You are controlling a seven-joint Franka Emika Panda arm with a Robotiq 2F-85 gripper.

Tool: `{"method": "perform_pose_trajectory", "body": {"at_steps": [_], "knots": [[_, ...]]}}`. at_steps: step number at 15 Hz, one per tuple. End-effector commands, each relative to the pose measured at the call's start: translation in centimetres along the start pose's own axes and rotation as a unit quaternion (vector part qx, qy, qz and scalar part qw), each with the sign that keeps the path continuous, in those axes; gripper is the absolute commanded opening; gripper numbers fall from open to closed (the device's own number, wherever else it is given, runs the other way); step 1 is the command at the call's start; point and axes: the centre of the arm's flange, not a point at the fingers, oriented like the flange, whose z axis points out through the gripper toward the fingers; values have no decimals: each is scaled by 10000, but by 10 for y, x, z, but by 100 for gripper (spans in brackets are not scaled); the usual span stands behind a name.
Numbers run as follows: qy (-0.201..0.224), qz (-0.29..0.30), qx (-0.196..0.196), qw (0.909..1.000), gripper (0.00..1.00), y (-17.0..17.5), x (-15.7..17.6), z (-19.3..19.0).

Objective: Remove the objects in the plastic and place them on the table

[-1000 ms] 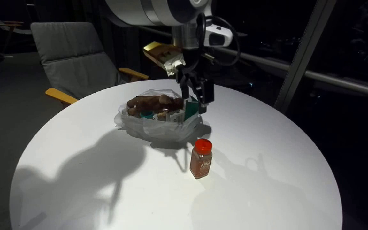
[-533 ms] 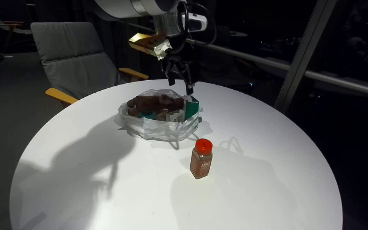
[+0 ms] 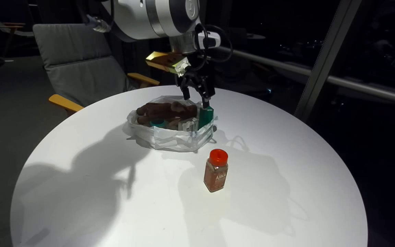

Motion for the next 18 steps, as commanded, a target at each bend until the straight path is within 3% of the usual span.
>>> {"method": "perform_pose_trajectory", "body": {"at_steps": [1, 8, 9, 10, 11, 18], "knots": [[-16, -142, -81, 9999, 100, -13, 23, 16], [9, -70, -177, 9998, 99, -15, 39, 33], [0, -41, -196, 9998, 74, -13, 41, 35], [-2, -22, -223, 9997, 74, -11, 43, 36], [-12, 5, -212, 9998, 68, -10, 46, 38], [-30, 80, -248, 9997, 15, -3, 51, 45]]}}
